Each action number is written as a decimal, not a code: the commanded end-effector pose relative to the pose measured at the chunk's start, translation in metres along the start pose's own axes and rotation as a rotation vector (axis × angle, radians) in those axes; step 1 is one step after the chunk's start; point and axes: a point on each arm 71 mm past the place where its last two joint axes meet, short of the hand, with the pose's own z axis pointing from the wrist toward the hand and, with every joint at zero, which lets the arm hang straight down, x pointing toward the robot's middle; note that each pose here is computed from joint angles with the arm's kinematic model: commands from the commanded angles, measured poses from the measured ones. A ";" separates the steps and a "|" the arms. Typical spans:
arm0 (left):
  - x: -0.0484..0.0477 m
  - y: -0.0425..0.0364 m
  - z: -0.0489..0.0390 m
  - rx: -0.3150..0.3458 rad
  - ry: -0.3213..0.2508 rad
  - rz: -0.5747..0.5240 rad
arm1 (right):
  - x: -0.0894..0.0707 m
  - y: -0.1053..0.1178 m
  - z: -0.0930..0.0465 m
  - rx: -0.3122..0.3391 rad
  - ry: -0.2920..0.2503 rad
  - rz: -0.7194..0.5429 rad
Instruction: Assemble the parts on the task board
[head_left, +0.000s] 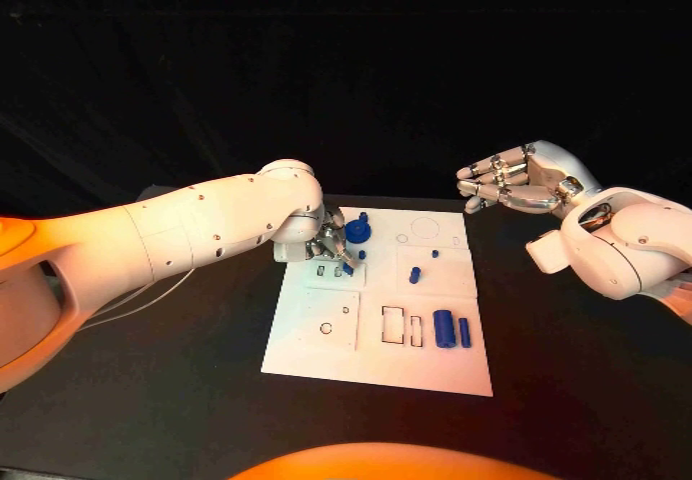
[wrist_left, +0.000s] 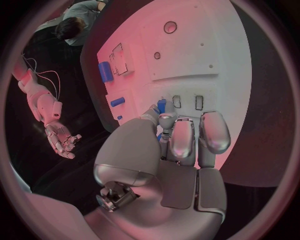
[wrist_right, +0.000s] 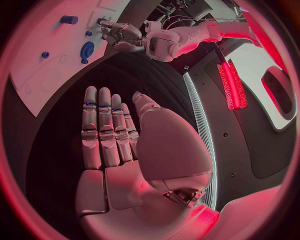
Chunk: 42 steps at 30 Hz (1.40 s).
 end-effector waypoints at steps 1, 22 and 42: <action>0.0019 -0.0001 0.0003 0.018 0.002 -0.029 | 0.001 -0.001 0.000 0.006 0.012 0.006; 0.0024 0.0191 -0.0160 0.055 -0.125 -0.202 | 0.002 -0.010 0.000 0.031 0.012 0.015; 0.0172 0.0298 -0.0183 0.028 -0.258 -0.067 | 0.002 -0.015 -0.001 0.041 0.007 0.024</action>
